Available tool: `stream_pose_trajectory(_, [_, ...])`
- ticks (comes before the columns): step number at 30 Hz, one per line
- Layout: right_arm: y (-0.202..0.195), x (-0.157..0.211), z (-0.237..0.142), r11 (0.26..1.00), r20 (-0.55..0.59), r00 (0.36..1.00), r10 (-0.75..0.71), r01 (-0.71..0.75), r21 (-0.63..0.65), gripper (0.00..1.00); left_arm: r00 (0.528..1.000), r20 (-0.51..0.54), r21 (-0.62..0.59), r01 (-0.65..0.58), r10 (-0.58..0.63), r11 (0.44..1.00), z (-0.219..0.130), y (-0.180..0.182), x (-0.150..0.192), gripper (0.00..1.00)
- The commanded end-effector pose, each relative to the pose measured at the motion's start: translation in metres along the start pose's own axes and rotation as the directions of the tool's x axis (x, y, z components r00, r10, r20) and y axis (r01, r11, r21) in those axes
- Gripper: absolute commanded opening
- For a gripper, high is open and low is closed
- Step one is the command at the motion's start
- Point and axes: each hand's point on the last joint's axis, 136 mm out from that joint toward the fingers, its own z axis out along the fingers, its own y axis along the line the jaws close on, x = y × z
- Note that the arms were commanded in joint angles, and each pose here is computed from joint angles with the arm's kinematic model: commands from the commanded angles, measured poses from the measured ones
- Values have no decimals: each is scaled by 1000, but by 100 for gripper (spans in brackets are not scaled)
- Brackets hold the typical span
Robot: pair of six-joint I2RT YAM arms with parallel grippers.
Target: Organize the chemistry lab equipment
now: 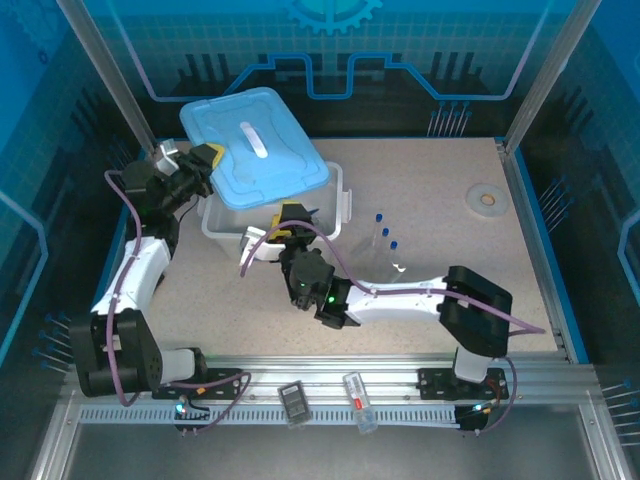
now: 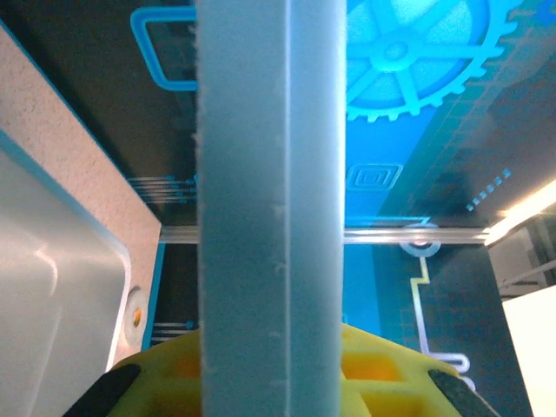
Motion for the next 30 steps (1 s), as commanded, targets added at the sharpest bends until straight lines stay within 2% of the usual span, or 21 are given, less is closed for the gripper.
stream_pose_trajectory(1, [-6, 8, -10, 964, -78, 972, 221, -230, -134, 61, 994, 88, 130, -79, 68, 988, -4, -36, -15, 17])
stream_pose_trajectory(5, [-5, 9, -12, 903, -145, 928, 343, -368, -222, 60, 986, 154, 153, -85, 61, 984, -7, -34, -25, 16])
stream_pose_trajectory(8, [1, 9, -13, 797, -242, 851, 466, -522, -304, 60, 976, 206, 164, -106, 71, 981, -12, -32, -32, 16])
stream_pose_trajectory(10, [2, 9, -12, 666, -342, 749, 567, -662, -345, 59, 968, 237, 170, -118, 75, 978, -15, -31, -35, 15])
stream_pose_trajectory(12, [-1, 10, -8, 505, -438, 618, 653, -786, -355, 58, 961, 266, 173, -127, 78, 977, -19, -29, -38, 14])
stream_pose_trajectory(15, [-8, 4, 0, 276, -526, 434, 732, -894, -353, 58, 946, 311, 167, -146, 89, 975, -24, -28, -42, 14])
stream_pose_trajectory(20, [-17, 6, 23, -194, -652, 41, 757, -939, -284, 58, 925, 367, 158, -166, 99, 973, -33, -30, -45, 13])
stream_pose_trajectory(21, [-17, 7, 28, -265, -665, -24, 746, -928, -264, 57, 918, 383, 149, -172, 104, 974, -36, -30, -46, 13])
stream_pose_trajectory(25, [-22, -2, 41, -405, -691, -140, 709, -883, -237, 58, 896, 418, 100, -209, 150, 973, -44, -32, -44, 13])
stream_pose_trajectory(28, [-19, -4, 55, -556, -724, -265, 637, -808, -193, 58, 892, 426, 99, -211, 150, 972, -47, -32, -43, 13])
stream_pose_trajectory(30, [-17, -5, 62, -615, -734, -315, 602, -769, -175, 60, 889, 432, 93, -208, 149, 974, -48, -28, -44, 13])
